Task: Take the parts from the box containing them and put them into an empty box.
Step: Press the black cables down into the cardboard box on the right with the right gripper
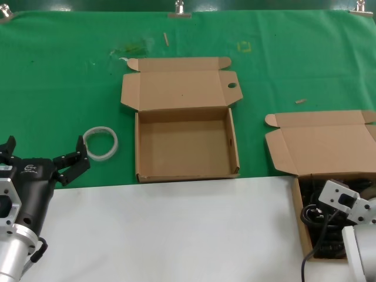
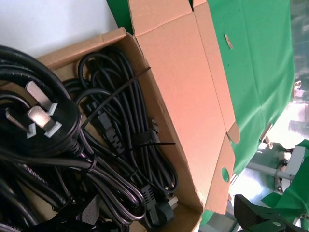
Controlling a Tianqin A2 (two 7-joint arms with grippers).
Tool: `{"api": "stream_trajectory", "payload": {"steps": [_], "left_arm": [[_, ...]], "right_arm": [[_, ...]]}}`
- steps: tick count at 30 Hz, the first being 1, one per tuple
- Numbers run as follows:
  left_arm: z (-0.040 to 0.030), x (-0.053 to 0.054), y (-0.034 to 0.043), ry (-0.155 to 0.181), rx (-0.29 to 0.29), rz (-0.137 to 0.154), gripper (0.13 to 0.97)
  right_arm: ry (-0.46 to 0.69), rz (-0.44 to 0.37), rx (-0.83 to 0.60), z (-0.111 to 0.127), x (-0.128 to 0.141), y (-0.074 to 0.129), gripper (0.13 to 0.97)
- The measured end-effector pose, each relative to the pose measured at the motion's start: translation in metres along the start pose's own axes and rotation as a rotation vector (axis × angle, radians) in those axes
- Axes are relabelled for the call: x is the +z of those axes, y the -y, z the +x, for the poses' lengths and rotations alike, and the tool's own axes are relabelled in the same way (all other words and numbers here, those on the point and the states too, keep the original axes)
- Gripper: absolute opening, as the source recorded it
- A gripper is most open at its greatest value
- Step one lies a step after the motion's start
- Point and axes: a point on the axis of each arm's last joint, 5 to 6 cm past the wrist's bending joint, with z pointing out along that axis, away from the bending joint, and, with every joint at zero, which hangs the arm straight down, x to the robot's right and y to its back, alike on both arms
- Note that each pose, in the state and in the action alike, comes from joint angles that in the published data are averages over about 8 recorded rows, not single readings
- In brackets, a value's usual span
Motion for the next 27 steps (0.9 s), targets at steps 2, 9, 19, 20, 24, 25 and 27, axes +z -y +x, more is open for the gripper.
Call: {"api": "stream_trajectory", "payload": {"steps": [2,9,19,20,24,25,27], "left_arm": [[0.0,0.0,0.0,0.0,0.0,0.0,0.966],[0.0,0.0,0.0,0.0,0.0,0.0,0.966],[0.0,0.0,0.0,0.0,0.0,0.0,0.966],[0.0,0.0,0.0,0.0,0.0,0.0,0.966],[0.0,0.0,0.0,0.0,0.0,0.0,0.966],[0.0,0.0,0.0,0.0,0.0,0.0,0.966],[0.0,0.0,0.0,0.0,0.0,0.0,0.966]], "right_arm": [[0.001,0.003,0.001,-0.0006,0.0012,0.0015,0.966],[0.006,0.01,0.002,-0.003,0.0041,0.0045,0.955],[0.011,0.013,0.005,-0.0063,0.004,0.0052,0.881],[0.011,0.013,0.006,-0.0067,0.0037,0.0052,0.867],[0.012,0.014,0.009,-0.0079,0.0024,0.0051,0.813],[0.013,0.014,0.01,-0.0081,0.002,0.0051,0.813],[0.013,0.014,0.012,-0.0085,0.0012,0.005,0.769]]}}
